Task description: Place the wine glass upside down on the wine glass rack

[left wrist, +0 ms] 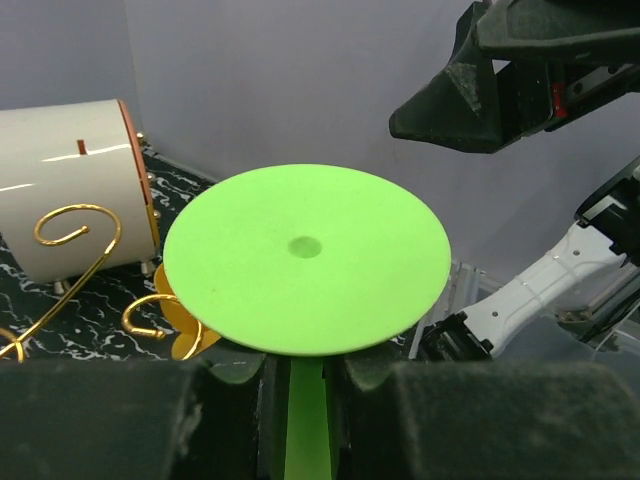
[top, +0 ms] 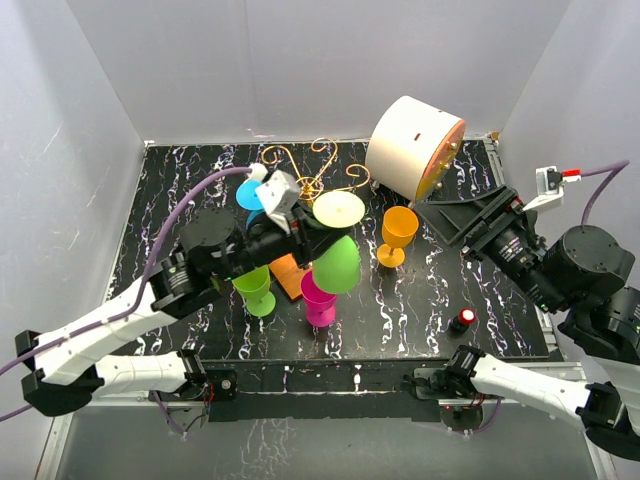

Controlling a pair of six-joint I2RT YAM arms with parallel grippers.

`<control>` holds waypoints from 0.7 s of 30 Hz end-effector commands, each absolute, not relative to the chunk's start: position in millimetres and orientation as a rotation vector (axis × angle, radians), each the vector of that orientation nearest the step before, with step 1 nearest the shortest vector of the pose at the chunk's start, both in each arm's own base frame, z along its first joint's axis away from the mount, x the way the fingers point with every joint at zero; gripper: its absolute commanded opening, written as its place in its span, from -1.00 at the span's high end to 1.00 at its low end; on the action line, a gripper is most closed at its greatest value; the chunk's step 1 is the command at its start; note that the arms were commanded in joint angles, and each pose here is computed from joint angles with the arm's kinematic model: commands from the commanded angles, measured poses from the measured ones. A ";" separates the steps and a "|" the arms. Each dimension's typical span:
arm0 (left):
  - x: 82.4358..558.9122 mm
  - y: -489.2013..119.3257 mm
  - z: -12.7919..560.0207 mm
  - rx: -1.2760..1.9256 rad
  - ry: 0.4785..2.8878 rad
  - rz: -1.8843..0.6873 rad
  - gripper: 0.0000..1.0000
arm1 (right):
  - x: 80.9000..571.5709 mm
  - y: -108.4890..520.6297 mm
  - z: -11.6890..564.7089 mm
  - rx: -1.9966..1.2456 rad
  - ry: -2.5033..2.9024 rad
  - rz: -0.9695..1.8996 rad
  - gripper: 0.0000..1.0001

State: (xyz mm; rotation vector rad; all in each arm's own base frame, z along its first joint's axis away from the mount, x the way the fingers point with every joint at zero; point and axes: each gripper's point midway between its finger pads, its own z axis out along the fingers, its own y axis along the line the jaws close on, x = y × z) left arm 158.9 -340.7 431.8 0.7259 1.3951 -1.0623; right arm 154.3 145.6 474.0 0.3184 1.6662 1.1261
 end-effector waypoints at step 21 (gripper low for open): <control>166.8 -288.6 431.9 0.714 1.258 -0.823 1.00 | 145.2 303.4 474.4 -0.093 1.876 1.607 -0.07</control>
